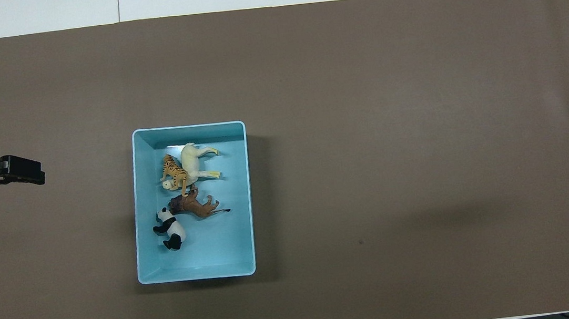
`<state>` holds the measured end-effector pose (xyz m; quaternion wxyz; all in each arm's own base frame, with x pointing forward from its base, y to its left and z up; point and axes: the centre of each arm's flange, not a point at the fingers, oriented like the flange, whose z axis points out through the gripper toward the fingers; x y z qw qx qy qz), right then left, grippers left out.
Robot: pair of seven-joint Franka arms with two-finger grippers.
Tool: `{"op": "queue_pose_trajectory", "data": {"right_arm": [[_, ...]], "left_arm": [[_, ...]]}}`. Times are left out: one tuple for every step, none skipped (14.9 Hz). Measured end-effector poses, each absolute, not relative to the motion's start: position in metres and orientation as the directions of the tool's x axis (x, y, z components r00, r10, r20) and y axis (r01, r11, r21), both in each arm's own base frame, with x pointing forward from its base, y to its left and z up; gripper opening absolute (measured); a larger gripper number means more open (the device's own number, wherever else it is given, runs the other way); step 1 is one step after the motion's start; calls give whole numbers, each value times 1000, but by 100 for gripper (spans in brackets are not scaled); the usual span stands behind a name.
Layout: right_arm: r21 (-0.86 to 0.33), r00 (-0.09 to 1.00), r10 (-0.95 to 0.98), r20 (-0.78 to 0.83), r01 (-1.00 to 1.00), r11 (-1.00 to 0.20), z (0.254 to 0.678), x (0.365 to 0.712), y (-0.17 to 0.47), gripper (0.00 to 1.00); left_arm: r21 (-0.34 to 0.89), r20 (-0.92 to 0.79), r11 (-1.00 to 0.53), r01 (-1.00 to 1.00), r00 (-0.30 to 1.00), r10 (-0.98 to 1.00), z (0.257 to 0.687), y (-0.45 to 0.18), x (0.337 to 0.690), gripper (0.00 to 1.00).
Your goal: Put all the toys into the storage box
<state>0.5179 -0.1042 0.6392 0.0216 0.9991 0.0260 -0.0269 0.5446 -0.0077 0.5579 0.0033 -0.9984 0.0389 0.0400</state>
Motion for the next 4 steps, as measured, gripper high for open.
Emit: {"op": "queue_pose_trajectory", "data": {"right_arm": [[26,997,48,-53,49,-998,642,517,-104,100],[8,998,45,-50,45,-999,645,516,-103,100],[-9,998,41,-47,40,-999,647,516,-101,100],[-17,998,38,-46,37,-999,648,515,-101,100]], "left_arm": [[-3,-80,-997,-78,994,-77,558,-8,545,100],[-3,-80,-997,-78,994,-77,558,-8,545,100],[-3,-80,-997,-78,994,-77,558,-8,545,100],[-3,-80,-997,-78,994,-77,558,-8,545,100]]}}
